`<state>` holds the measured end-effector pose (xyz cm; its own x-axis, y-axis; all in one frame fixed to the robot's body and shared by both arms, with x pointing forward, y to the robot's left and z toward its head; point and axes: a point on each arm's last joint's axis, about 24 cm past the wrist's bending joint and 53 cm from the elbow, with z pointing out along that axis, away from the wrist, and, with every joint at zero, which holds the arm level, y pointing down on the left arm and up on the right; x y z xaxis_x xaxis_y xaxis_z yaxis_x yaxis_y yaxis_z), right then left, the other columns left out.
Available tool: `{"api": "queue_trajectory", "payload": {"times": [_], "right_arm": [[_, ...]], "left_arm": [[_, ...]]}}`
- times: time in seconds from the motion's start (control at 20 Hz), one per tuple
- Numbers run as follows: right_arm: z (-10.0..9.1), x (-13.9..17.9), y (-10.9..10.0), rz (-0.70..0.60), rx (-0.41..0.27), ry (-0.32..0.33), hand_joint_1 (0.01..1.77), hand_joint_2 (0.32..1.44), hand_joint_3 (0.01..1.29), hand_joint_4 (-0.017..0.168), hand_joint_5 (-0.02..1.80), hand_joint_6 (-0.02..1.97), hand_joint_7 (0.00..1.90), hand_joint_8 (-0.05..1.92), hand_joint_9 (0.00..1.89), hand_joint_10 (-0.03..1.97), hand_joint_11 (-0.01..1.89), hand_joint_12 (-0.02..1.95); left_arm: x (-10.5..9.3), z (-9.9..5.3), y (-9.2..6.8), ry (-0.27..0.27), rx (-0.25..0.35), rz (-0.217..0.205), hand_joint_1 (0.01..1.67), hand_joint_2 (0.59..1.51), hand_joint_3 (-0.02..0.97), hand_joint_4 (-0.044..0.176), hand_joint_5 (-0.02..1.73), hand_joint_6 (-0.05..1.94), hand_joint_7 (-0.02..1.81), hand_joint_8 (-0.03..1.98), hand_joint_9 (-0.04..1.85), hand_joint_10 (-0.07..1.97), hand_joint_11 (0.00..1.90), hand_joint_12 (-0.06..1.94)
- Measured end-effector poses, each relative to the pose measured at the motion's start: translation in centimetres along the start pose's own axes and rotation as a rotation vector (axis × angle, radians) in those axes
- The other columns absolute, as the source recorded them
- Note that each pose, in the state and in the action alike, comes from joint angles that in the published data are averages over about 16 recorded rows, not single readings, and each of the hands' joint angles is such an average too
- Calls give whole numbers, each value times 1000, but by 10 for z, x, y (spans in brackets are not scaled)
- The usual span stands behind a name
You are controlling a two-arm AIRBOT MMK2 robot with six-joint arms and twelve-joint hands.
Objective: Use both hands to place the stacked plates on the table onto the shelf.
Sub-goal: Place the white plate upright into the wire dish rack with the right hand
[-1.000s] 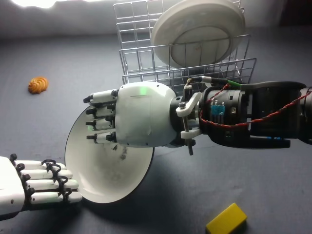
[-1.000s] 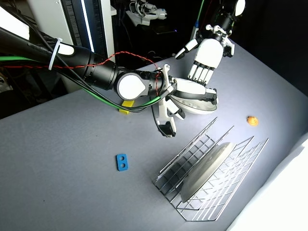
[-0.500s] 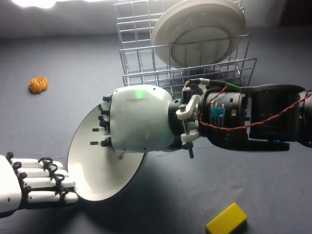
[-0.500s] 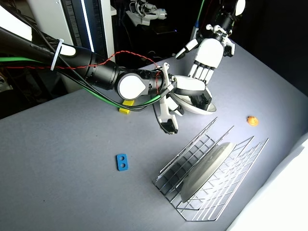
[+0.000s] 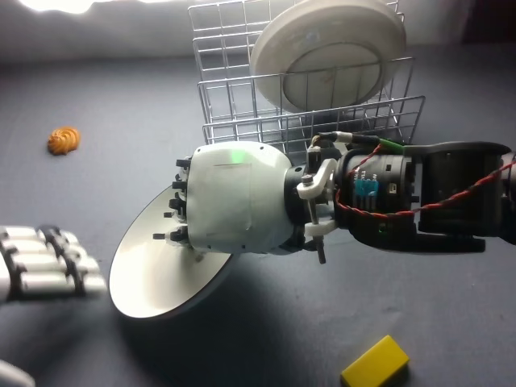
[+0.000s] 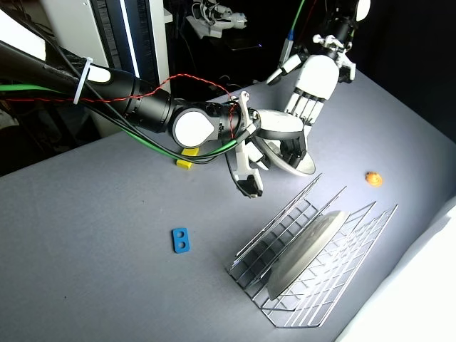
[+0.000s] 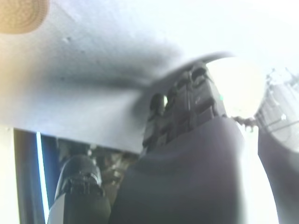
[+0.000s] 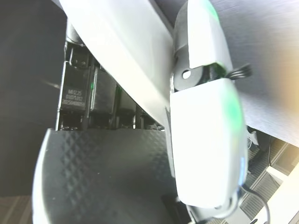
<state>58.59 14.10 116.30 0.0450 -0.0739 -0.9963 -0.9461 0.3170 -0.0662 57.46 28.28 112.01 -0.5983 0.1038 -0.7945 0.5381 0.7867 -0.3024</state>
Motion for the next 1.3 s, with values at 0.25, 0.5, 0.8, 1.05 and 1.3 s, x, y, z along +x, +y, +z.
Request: {"api": "queue_trajectory", "payload": {"times": [0.25,0.5,0.8,1.05,1.3], "right_arm": [[-12,-3,3,12,1,3,1236,959,15,-11,774,512,975,775,1166,527,956,982],[-33,-15,7,33,8,-4,1218,961,15,-9,810,619,1029,795,1247,251,950,960],[-65,-38,10,68,35,-28,1209,976,15,-4,866,843,1067,828,1305,91,945,947],[-87,-64,9,80,67,-64,1209,989,15,2,900,998,1067,864,1300,66,931,963],[-104,-93,-2,83,109,-121,1208,1000,15,6,910,1086,1051,910,1289,56,914,993]], "left_arm": [[-30,-11,22,-78,-40,-12,16,1101,19,4,15,6,14,-6,22,2,13,1],[-55,-24,44,-141,-85,-10,15,1099,19,4,15,-5,17,-4,23,2,13,2],[-76,-38,64,-187,-129,5,15,1092,19,5,19,-6,14,-4,23,2,13,1],[-87,-46,76,-209,-156,21,15,1088,19,4,22,-6,12,-4,22,2,13,-1],[-94,-50,79,-221,-159,40,16,1085,19,3,20,-6,13,-4,21,2,13,-2]]}}
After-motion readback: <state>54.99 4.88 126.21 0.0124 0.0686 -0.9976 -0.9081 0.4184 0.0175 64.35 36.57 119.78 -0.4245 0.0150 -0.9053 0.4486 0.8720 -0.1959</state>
